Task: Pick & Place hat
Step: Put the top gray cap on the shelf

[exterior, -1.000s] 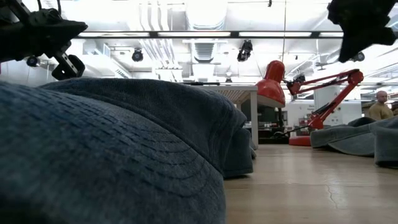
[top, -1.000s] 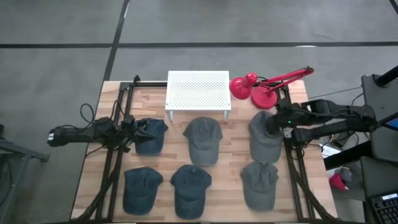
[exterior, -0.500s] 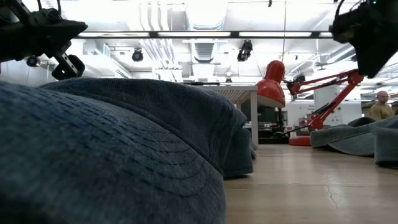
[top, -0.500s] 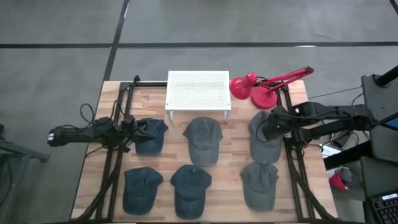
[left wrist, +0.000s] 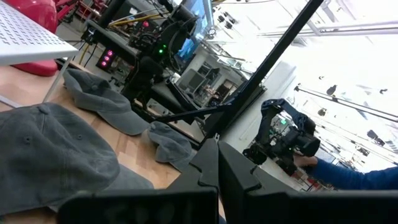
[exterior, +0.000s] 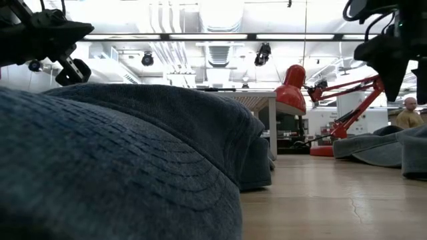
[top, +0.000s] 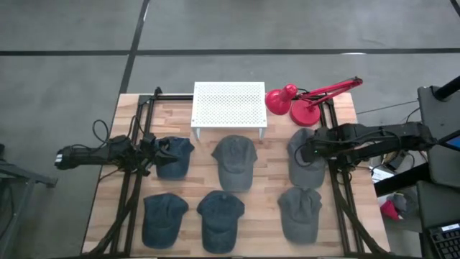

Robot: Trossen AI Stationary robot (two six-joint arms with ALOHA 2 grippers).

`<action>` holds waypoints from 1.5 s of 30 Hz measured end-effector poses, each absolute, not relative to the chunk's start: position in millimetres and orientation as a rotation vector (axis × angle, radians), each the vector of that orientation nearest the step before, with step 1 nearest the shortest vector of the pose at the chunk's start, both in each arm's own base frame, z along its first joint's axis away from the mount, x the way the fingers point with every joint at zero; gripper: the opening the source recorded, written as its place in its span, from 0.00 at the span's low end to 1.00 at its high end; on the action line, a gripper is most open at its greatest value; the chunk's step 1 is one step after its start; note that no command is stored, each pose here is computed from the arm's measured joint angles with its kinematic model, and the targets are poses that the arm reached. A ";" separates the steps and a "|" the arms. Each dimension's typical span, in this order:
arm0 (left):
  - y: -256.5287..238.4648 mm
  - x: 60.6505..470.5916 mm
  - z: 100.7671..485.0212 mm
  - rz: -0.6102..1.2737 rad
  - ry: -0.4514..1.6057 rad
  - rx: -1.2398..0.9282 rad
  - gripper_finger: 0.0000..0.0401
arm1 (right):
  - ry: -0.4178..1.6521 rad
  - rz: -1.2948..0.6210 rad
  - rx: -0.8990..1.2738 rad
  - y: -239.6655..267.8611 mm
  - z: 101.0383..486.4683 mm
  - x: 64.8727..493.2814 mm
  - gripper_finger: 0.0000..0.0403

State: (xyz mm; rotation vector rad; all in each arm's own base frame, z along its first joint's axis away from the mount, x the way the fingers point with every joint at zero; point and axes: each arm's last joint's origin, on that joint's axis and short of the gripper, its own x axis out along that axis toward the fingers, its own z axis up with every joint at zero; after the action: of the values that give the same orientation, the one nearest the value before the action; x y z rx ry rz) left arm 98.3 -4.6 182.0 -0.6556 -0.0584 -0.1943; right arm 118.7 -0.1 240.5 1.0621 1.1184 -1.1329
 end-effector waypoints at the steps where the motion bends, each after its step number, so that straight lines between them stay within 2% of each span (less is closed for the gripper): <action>1: -4.6 98.3 182.0 -0.194 -0.059 -0.656 0.00 | 1.118 -1.151 1.064 -0.2 239.4 120.2 0.77; 7: -4.5 98.3 182.1 -0.190 -0.061 -0.660 0.00 | 1.095 -1.227 1.116 0.2 232.0 133.8 0.78; 20: -4.5 98.3 182.1 -0.192 -0.059 -0.678 0.00 | 1.173 -1.425 1.113 1.4 206.4 158.4 0.73; 36: -4.6 98.3 182.1 -0.193 -0.058 -0.677 0.00 | 1.261 -1.478 1.102 2.8 167.7 191.2 0.77; 45: -4.5 98.3 182.0 -0.189 -0.065 -0.603 0.00 | 1.324 -1.526 1.083 2.4 153.3 196.9 0.75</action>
State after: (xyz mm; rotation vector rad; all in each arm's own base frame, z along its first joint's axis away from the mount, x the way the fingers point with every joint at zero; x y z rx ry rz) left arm 98.3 -4.5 182.0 -0.6027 -0.0651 -0.1892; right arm 196.9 2.4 153.3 1.0833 1.3239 -1.5259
